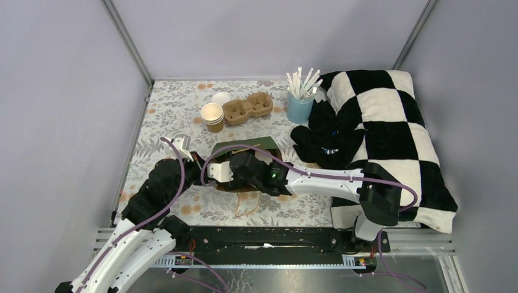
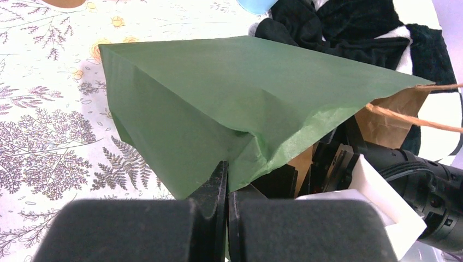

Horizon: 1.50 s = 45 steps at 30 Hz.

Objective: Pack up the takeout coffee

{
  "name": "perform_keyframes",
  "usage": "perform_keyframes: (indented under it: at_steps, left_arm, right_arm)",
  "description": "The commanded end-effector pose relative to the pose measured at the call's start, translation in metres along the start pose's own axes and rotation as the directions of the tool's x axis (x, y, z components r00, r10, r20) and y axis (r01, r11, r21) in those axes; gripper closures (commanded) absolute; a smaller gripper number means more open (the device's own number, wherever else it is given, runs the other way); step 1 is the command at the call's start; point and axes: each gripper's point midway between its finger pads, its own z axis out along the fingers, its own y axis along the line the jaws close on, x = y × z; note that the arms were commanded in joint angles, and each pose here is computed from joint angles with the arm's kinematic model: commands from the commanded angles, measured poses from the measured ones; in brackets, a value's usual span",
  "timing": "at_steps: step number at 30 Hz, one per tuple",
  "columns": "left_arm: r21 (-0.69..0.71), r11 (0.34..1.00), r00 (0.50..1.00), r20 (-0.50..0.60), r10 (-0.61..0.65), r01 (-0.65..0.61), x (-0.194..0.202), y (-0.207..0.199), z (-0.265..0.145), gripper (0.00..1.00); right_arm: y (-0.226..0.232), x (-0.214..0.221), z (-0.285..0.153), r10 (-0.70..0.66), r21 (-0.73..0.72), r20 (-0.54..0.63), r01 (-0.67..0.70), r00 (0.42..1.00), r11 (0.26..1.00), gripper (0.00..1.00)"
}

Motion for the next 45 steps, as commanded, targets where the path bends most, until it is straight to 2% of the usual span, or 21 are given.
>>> perform_keyframes:
  at_steps: [1,5,9,12,16,20,23,28,33,40,45]
  left_arm:
    - [-0.053,0.998,1.000,0.000,-0.030,0.030,0.001,0.008,0.006,1.00]
    - [-0.090,0.996,1.000,-0.006,-0.011,0.011,-0.003,0.012,0.015,1.00]
    - [-0.157,0.987,0.995,-0.088,-0.054,0.039,0.016,0.024,0.023,1.00]
    - [-0.189,0.980,0.996,-0.055,-0.066,0.055,0.011,0.029,0.013,1.00]
    - [-0.142,0.986,0.997,0.018,-0.081,0.083,0.001,0.023,0.005,1.00]
    - [-0.086,0.992,0.996,0.009,-0.089,0.089,0.005,0.015,0.003,1.00]
    - [-0.076,0.994,0.997,0.016,-0.081,0.082,0.004,0.014,0.003,1.00]
    - [-0.066,0.994,0.996,0.008,-0.084,0.084,0.007,0.013,0.004,1.00]
    - [-0.053,0.996,0.997,0.006,-0.076,0.076,0.008,0.012,0.005,1.00]
    - [-0.030,0.997,0.997,0.001,-0.073,0.073,0.008,0.007,0.004,1.00]
    - [-0.039,0.998,0.998,0.009,-0.055,0.055,0.002,0.007,0.005,1.00]
  right_arm:
    - [-0.013,-0.009,0.000,0.109,0.069,0.080,-0.115,0.991,0.991,0.53]
    - [-0.009,-0.005,-0.010,0.116,0.055,0.092,-0.122,0.989,0.991,0.53]
    - [-0.014,-0.009,-0.011,0.137,0.059,0.103,-0.144,0.985,0.988,0.53]
    - [-0.023,-0.006,-0.005,0.157,0.118,0.085,-0.166,0.984,0.979,0.53]
    - [-0.030,0.004,0.000,0.202,0.166,0.020,-0.203,0.979,0.965,0.53]
    - [-0.038,0.007,-0.003,0.234,0.210,0.005,-0.230,0.972,0.950,0.53]
    - [-0.037,0.014,0.001,0.246,0.218,-0.049,-0.229,0.968,0.948,0.54]
    - [-0.019,0.000,0.011,0.257,0.101,-0.024,-0.253,0.966,0.962,0.54]
    - [-0.006,0.008,0.021,0.280,0.082,-0.059,-0.275,0.958,0.958,0.54]
    - [-0.007,0.030,0.031,0.368,0.142,-0.121,-0.351,0.922,0.926,0.55]
    - [-0.013,0.041,0.031,0.383,0.181,-0.143,-0.356,0.913,0.917,0.56]
